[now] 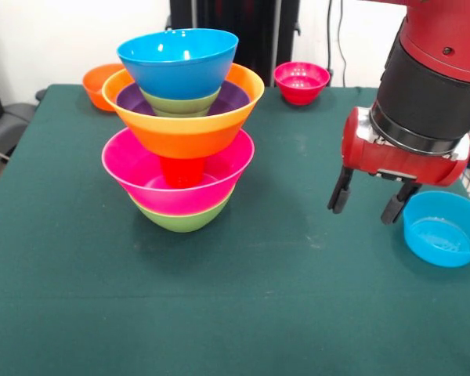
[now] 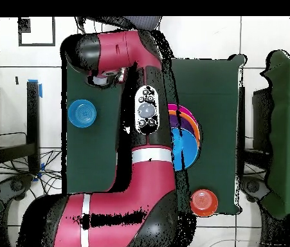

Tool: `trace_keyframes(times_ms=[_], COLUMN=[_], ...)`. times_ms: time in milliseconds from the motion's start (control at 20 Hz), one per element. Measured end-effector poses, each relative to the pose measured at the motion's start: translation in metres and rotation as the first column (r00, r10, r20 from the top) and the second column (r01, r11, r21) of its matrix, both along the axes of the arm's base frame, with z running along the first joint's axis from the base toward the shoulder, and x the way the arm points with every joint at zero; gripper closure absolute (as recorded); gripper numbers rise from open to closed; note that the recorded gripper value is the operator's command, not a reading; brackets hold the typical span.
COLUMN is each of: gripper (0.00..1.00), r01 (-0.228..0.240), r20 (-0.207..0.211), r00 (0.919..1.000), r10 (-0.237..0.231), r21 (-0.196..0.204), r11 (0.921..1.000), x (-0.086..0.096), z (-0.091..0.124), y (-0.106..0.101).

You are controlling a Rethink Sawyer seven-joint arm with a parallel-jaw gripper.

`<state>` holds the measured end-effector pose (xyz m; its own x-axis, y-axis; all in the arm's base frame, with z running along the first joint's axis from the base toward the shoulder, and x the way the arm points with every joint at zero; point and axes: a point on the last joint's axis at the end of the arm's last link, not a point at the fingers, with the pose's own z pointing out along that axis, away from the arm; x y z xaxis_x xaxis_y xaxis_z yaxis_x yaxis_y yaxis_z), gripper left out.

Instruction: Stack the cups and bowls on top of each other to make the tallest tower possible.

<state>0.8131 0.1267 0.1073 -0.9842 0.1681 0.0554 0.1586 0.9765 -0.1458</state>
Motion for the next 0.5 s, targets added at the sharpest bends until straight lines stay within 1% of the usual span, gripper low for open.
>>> trace_keyframes(times_ms=[500], gripper=[0.0], r01=[-0.002], r20=[-0.003], r00=[1.0], r10=[0.002], r21=[-0.004], r11=[1.0], x=[-0.0008], z=[-0.0026], y=[-0.0007])
